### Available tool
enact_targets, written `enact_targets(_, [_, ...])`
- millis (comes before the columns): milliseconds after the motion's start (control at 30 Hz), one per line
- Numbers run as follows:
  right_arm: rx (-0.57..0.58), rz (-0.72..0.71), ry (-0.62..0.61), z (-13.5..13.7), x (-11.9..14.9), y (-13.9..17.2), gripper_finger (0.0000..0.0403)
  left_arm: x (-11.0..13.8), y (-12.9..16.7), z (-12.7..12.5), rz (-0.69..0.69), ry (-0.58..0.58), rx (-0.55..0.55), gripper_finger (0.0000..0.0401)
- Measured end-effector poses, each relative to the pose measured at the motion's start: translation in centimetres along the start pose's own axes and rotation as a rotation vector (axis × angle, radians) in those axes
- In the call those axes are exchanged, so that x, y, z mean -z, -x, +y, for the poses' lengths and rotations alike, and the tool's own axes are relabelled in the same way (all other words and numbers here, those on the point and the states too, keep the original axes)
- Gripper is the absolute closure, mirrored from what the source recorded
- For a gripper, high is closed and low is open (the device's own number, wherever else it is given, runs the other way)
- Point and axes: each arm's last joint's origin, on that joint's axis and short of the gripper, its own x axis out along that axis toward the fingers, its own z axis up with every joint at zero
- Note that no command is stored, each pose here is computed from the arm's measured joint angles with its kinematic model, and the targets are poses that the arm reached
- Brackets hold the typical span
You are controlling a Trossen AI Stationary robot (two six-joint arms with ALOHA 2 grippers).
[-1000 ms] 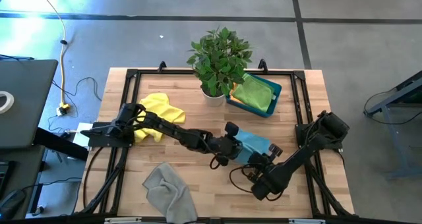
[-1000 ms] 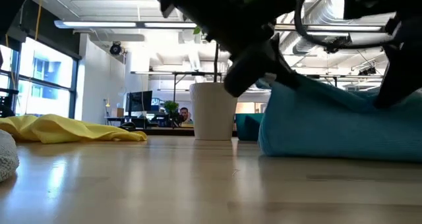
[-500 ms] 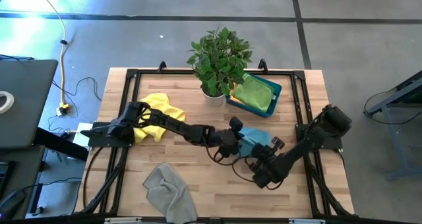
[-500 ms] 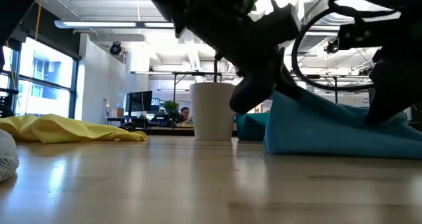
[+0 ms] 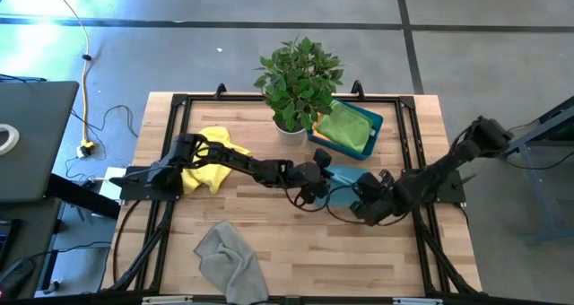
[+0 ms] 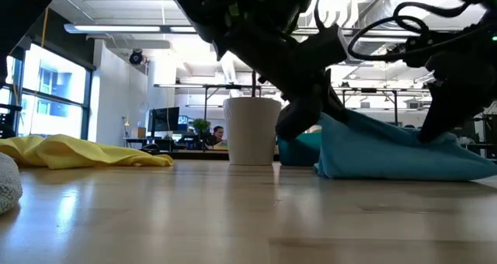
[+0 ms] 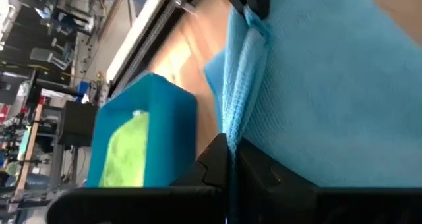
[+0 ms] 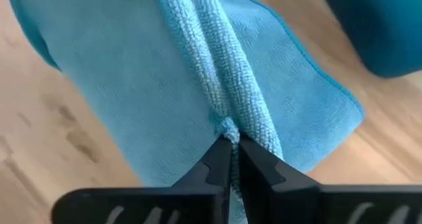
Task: Fold microfiber towels
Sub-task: Fold the blue towel
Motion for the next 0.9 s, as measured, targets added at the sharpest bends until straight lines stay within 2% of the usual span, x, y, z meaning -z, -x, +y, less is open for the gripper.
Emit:
enact_targets(200, [-0.011, -0.006, 0.009, -1.3, -0.7, -0.9, 0.034, 0.9, -0.4, 0.9, -0.01, 0.025, 0.008, 0.0393])
enact_targets(400, [0.053, -0.028, 0.043, -1.8, -1.6, -1.0, 0.0284, 1.7, -1.0, 0.8, 0.006, 0.026, 0.021, 0.0393])
enact_targets(567, [0.107, -0.052, 0.045, -1.9, -2.5, -0.6, 0.0278, 2.2, -1.8, -0.2, 0.012, 0.014, 0.042, 0.0393])
enact_targets(733, [0.125, -0.068, -0.004, -2.1, -2.8, -0.7, 0.0277, 3.0, -2.6, -0.7, 0.039, 0.027, 0.047, 0.0393])
enact_targets(800, [0.109, -0.071, -0.009, -1.9, -2.8, -0.7, 0.0277, 3.1, -2.6, -0.8, 0.059, 0.035, 0.038, 0.0393])
enact_targets(900, [0.015, -0.073, -0.013, -1.0, -2.8, -0.6, 0.0277, 3.2, -2.8, -0.7, 0.059, 0.042, 0.015, 0.0393])
